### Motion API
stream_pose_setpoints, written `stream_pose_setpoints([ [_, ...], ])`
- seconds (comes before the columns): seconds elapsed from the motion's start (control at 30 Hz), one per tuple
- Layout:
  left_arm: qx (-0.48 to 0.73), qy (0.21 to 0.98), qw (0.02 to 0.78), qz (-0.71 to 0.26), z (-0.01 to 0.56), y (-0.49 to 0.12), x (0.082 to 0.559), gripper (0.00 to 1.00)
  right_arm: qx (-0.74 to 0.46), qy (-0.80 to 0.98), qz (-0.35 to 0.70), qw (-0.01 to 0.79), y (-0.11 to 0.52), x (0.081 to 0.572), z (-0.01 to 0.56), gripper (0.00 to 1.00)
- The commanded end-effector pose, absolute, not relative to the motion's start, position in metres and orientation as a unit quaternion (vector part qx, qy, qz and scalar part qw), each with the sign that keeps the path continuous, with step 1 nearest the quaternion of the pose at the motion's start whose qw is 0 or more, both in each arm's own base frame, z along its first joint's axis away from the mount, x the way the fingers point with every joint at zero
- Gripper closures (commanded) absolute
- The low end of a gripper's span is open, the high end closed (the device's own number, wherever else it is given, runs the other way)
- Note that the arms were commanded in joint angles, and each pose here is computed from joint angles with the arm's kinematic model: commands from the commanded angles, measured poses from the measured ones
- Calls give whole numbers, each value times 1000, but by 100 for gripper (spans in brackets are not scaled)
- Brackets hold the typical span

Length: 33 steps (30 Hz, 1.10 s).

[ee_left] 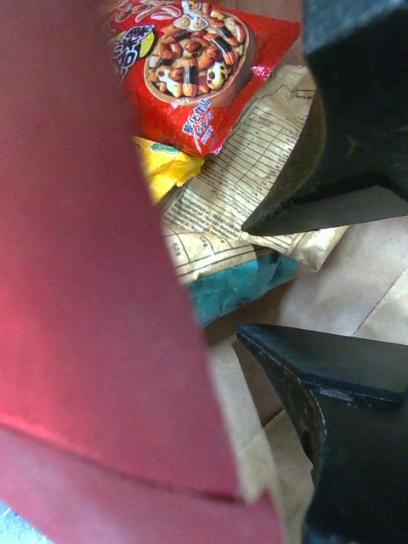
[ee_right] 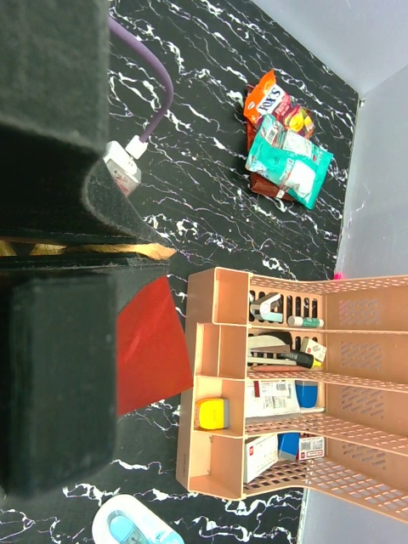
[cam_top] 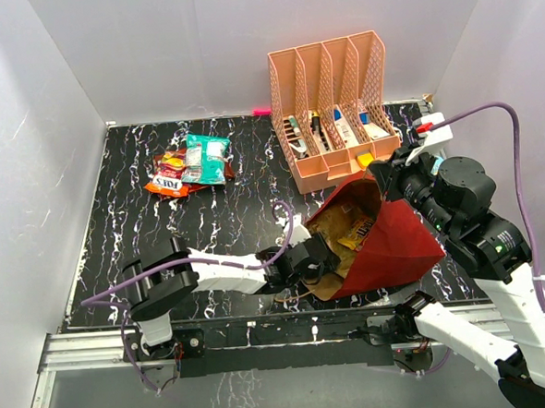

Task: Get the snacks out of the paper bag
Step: Take out the snack from the paper bag.

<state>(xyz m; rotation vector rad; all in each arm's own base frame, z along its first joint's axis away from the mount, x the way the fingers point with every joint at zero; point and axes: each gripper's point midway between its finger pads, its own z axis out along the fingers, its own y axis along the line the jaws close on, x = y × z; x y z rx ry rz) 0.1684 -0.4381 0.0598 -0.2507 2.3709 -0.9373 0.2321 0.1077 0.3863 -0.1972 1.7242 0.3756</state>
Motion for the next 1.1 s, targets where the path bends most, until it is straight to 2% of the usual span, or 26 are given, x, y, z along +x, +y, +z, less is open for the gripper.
stream_pose_setpoints([
  [0.0,-79,871,300,-382,79,-457,174,58,-68,674,202,707,107,226,454,93],
  [0.27,-70,862,308,-396,82,-467,177,69,-68,672,205,708,107,225,455,93],
  [0.43,-73,863,311,-392,79,-474,181,62,-67,672,208,707,108,224,455,93],
  [0.53,-70,863,313,-390,79,-476,183,63,-67,673,209,706,108,224,455,93],
  [0.63,-54,860,327,-387,86,-475,186,74,-65,676,206,704,107,224,453,93],
  [0.77,-26,849,353,-393,115,-467,194,98,-63,678,202,704,104,223,450,93],
  [0.93,10,819,381,-428,171,-464,196,100,-56,678,199,706,101,222,445,93],
  [1.07,23,834,360,-417,201,-461,188,100,-47,683,182,705,96,226,440,93],
])
